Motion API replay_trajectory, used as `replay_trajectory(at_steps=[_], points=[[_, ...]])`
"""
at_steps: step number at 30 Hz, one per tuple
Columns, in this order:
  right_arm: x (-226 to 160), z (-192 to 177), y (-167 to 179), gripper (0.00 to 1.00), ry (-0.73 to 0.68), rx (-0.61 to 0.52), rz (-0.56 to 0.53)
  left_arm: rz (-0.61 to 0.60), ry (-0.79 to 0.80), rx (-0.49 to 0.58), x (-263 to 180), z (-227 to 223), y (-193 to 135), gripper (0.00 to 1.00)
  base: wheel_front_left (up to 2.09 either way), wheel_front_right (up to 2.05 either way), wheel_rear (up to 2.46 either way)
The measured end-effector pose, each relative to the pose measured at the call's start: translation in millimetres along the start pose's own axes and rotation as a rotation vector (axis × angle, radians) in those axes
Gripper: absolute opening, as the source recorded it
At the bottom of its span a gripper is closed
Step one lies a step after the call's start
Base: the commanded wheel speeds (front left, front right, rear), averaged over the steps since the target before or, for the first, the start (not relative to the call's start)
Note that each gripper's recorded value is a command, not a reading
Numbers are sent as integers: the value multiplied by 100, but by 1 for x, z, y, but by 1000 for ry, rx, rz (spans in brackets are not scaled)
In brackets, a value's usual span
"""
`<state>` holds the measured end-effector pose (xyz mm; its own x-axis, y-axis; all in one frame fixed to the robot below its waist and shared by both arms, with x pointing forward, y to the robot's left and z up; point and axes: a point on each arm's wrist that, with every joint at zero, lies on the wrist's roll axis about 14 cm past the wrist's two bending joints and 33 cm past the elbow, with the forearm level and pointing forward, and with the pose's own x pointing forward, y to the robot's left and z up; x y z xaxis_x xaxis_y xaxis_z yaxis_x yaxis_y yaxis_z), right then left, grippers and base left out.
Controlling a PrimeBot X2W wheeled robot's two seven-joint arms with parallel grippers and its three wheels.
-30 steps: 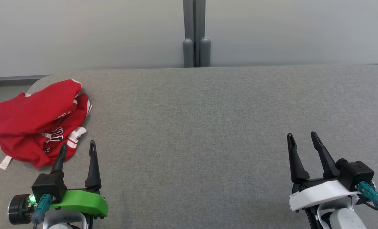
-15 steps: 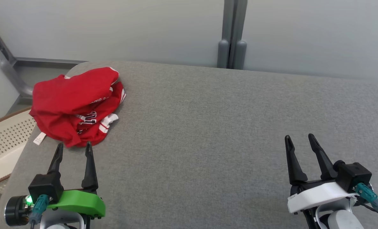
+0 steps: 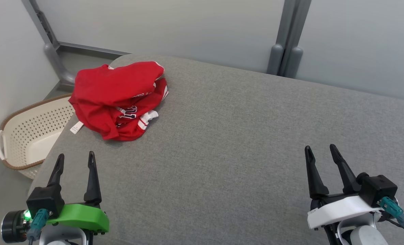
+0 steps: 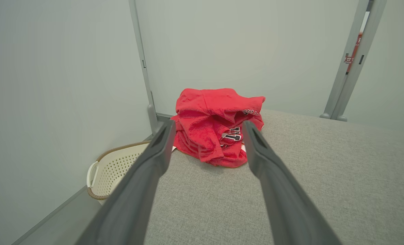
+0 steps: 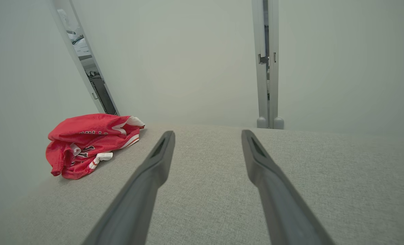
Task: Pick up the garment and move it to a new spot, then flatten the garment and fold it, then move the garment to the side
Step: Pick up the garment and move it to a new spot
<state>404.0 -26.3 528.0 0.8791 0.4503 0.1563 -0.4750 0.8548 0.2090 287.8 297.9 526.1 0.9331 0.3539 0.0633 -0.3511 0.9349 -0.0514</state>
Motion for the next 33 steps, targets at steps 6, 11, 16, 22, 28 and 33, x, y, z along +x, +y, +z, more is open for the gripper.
replay_trajectory(at_steps=[6,11,16,22,28,33], points=[[8,-6,16,100,14,15,49,57,-8,5,-9,3,19,100,0,0,0],[12,-9,24,100,21,19,75,85,-14,11,-14,5,29,100,0,0,0],[13,-11,27,100,25,21,84,99,-13,8,-16,5,32,100,0,0,0],[13,-11,25,100,26,14,78,99,-9,0,-13,2,31,100,0,0,0],[17,-7,11,100,15,-14,47,72,-61,4,14,18,26,100,0,0,0],[22,-3,-11,100,9,-51,0,34,-137,-4,55,42,15,100,0,0,0]])
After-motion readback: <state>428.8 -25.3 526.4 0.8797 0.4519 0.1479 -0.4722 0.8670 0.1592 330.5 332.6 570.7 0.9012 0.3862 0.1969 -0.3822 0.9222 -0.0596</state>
